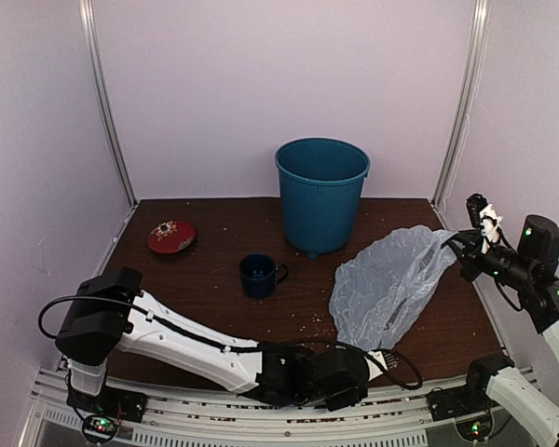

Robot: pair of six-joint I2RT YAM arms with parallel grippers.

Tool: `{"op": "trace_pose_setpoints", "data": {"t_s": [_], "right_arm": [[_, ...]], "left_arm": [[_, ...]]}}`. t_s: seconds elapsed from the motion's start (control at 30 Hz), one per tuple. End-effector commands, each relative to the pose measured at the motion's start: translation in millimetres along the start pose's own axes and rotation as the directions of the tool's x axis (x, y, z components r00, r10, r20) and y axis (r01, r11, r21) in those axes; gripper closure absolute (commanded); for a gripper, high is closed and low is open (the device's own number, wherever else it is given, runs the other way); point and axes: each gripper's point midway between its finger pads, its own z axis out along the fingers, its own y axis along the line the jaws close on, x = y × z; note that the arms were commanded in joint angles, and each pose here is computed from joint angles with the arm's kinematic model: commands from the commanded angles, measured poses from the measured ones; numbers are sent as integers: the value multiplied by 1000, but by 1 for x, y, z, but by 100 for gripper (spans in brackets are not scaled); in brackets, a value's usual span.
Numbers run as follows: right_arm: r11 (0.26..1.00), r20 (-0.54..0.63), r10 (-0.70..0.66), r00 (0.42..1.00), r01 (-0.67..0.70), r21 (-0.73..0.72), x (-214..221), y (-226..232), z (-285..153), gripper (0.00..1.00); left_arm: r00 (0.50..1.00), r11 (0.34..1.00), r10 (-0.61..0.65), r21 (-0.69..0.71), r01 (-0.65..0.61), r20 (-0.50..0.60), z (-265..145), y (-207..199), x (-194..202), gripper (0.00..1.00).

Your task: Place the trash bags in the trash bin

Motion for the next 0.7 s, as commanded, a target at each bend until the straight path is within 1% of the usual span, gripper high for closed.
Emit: {"op": "trace_pose_setpoints", "data": {"t_s": [0.0,0.17,0.2,0.23,0.4,0.47,0.53,0.67], "right_arm": [[1000,14,-5,1000,5,-7,-1,1,-1,100],[1000,16,-8,1000,8,-9,-1,2,-1,100],[1000,16,-8,1000,8,-9,-1,2,-1,100],[1000,19,-9,1000,10,-10,-1,2,-2,100],[1000,21,-11,1000,11,-8,-2,2,-2,100],[1000,20,-12,1000,12,-8,-1,2,-2,100],[1000,17,-10,1000,10,-11,0,3,-2,100],[1000,16,-11,1000,11,-11,0,2,-1,100]], "left_arm": [[997,994,-41,100,35,63,10,-22,-13,51],[996,990,-69,126,62,54,9,-27,-8,52],[996,989,-74,131,67,48,9,-28,-6,54],[996,989,-78,129,72,40,11,-28,-3,57],[995,990,-97,103,98,-15,27,-23,10,59],[994,991,-108,80,110,-32,34,-19,16,56],[992,992,-121,41,122,-36,36,-13,19,48],[989,990,-139,11,140,-42,38,-7,24,45]]}}
